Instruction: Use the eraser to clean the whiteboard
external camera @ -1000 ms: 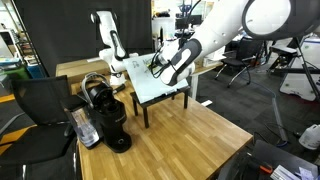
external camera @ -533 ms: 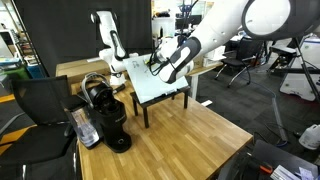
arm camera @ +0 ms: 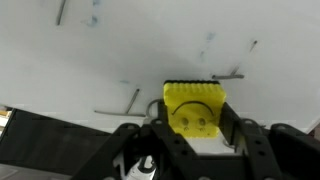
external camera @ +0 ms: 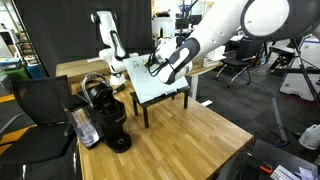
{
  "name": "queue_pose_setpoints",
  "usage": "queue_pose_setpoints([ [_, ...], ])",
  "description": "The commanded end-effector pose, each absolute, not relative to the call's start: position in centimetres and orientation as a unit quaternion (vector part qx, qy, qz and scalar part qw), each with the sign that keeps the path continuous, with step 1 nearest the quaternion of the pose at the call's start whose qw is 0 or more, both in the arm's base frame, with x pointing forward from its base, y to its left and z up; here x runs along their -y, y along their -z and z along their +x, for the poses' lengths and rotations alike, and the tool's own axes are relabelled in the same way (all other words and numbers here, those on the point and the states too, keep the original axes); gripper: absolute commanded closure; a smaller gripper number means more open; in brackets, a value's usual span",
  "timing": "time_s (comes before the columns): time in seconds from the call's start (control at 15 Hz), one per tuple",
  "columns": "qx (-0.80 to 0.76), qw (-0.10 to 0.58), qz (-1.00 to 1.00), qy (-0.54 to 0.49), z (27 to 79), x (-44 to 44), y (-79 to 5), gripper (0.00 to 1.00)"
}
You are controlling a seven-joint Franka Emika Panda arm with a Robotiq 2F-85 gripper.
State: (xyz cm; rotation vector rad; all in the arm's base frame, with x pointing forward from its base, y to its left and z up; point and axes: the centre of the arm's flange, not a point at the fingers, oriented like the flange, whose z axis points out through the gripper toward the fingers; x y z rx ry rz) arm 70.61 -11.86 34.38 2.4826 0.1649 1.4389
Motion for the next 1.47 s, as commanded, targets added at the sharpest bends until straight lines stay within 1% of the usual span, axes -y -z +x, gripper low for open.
queue_pose_setpoints([
  [0.0,-0.069,0.141,0.85,-0.503,68.7,11.5,-31.5,0.73],
  [0.33,-0.07,0.143,0.85,-0.503,70.1,11.9,-31.0,0.73],
  [0.87,-0.079,0.148,0.839,-0.517,70.6,11.9,-32.6,0.73],
  [1.4,-0.058,0.162,0.834,-0.525,71.0,14.8,-33.4,0.73],
])
